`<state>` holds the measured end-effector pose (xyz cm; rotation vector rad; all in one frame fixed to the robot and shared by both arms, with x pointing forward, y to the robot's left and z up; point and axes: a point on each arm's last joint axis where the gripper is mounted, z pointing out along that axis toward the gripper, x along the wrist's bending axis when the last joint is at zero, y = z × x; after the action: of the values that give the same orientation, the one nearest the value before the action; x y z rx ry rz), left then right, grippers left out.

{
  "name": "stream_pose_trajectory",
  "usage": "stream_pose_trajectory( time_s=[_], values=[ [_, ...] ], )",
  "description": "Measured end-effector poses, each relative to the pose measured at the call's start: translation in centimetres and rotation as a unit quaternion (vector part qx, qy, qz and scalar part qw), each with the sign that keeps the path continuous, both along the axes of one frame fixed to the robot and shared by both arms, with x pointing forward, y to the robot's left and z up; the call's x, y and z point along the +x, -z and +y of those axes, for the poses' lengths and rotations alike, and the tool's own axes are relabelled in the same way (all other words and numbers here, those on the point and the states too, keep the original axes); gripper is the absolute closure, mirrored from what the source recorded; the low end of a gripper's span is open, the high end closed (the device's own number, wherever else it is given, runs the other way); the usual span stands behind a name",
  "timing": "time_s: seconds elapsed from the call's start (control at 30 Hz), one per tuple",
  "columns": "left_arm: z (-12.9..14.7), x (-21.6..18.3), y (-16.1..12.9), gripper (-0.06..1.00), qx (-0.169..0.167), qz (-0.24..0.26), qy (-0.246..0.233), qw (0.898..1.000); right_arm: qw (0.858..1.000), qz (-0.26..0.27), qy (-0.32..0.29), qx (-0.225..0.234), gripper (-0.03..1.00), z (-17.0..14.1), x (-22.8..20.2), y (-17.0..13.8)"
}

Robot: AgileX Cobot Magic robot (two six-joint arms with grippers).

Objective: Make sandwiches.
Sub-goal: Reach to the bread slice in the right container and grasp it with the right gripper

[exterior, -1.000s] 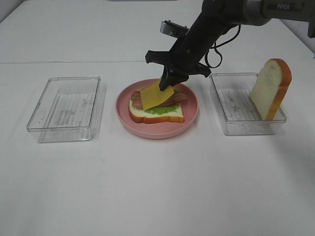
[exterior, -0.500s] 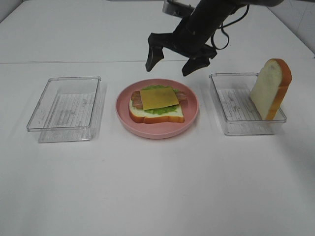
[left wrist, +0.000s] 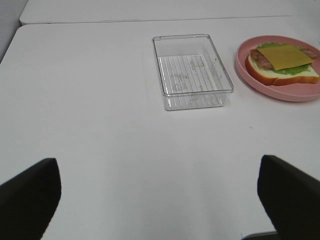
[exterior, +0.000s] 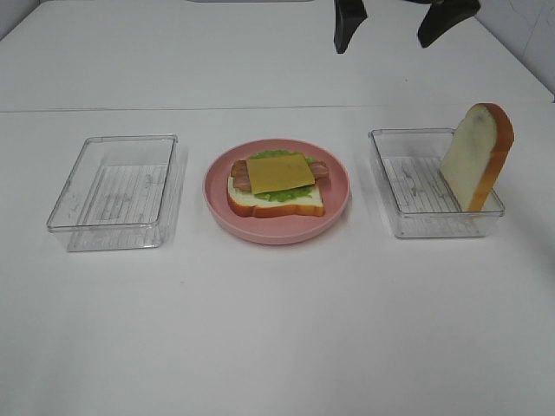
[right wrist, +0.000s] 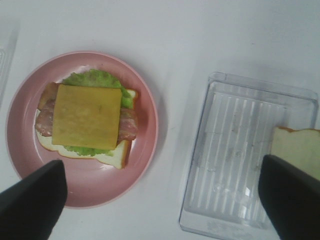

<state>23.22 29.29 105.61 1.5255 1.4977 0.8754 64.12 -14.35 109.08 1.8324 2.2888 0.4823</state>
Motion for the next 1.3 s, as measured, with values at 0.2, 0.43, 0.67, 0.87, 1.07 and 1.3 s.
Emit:
stream_pose_trajectory(
  time_s=[0.2,0.43,0.67,0.87,1.07,1.3],
  values=[
    [0.0,0.0,0.0,-0.04,0.000,0.000,0.000,1.000,1.000,-0.005,0.025,-0.001,0.01,-1.3,-1.1,-2.1],
    [0.0,0.0,0.0,-0.04,0.000,0.000,0.000,1.000,0.998,-0.006,0.064,0.000,0.01,-4.4,-0.6,-2.8],
    [0.0,0.0,0.0,-0.04,-0.001,0.000,0.001,1.000,0.991,-0.006,0.131,0.000,0.02,-9.8,0.6,-2.8],
    [0.0,0.0,0.0,-0.04,-0.001,0.000,0.001,1.000,0.982,0.004,0.191,0.009,0.02,-14.6,0.9,-2.3],
    [0.0,0.0,0.0,-0.04,-0.001,0.000,0.001,1.000,0.977,0.057,0.207,0.005,0.02,-16.6,1.2,1.0],
    [0.0,0.0,0.0,-0.04,-0.001,0.000,0.001,1.000,0.975,0.112,0.188,0.042,0.02,-15.8,2.7,5.0]
  ],
)
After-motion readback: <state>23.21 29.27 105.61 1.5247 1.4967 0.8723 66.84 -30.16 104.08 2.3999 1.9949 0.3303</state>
